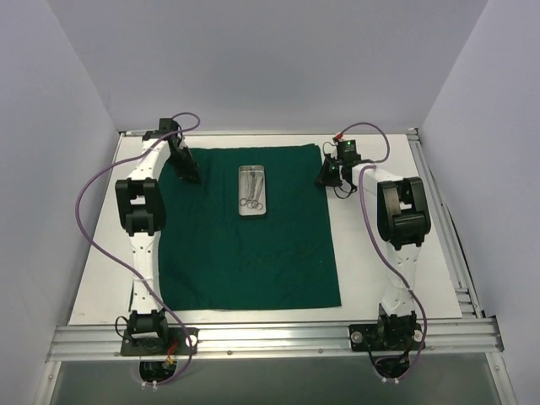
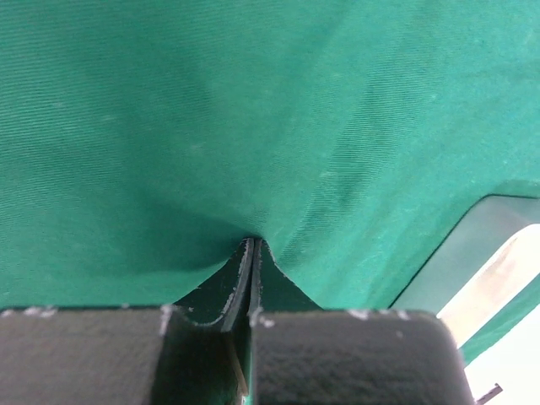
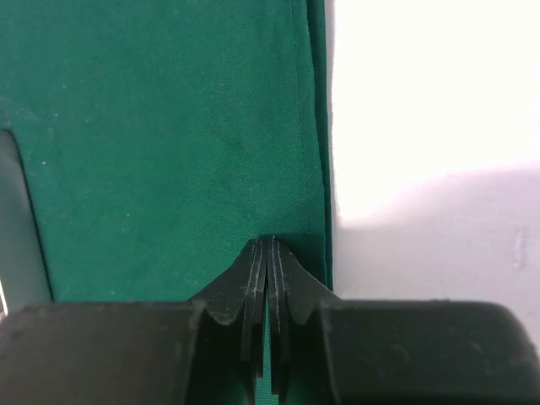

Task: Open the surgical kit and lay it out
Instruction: Open the surgical kit at the center of the board.

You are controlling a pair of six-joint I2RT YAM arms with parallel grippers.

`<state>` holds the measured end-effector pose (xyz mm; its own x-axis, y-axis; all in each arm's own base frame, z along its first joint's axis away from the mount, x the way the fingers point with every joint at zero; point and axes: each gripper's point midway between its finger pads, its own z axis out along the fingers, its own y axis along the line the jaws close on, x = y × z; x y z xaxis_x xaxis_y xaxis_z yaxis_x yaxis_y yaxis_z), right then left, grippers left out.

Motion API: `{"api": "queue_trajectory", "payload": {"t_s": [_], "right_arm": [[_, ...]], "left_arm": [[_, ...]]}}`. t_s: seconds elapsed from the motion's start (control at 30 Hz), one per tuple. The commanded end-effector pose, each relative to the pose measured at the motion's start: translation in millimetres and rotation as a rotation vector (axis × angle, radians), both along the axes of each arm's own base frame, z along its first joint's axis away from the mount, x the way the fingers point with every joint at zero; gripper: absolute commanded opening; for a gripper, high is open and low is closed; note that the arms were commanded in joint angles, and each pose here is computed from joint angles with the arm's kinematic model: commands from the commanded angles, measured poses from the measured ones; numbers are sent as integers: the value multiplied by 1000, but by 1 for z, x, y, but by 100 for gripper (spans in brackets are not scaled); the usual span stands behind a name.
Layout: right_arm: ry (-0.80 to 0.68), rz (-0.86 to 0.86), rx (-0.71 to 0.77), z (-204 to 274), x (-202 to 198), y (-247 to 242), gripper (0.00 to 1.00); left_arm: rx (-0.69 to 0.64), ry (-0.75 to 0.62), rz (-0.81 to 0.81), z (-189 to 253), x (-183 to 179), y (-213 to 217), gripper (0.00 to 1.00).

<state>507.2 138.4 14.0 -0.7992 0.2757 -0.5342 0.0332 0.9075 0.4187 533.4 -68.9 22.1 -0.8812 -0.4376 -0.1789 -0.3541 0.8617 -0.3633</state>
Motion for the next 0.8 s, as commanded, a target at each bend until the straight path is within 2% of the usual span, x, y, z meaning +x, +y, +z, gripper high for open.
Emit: {"api": "queue_trajectory", "payload": {"t_s": [0.0,0.17,0.47,0.63,0.67,0.73,0.77], "right_arm": [[157,-45,-155,-47,-22,-36,0],[164,-54,-220,-48,-11,-49,0],[181,-60,-220,-49,-18,-57,0],[153,-63,-221,-35,-12,-60,0],[152,-66,-222,-33,-12,-61,0],[154,-73,-223,-32,-14,-64,0],[155,-68,-211,-32,-15,-62,0]], "left_arm": [[-13,45,-51,-18,-7,-21,2],[-45,32,-71,-16,-8,-42,2],[-69,-22,-68,2,9,-39,2],[-46,-83,-68,24,12,-30,18],[-51,-124,-66,38,17,-29,25],[-65,-137,-67,47,18,-27,29],[-65,-155,-69,58,19,-26,35]]}}
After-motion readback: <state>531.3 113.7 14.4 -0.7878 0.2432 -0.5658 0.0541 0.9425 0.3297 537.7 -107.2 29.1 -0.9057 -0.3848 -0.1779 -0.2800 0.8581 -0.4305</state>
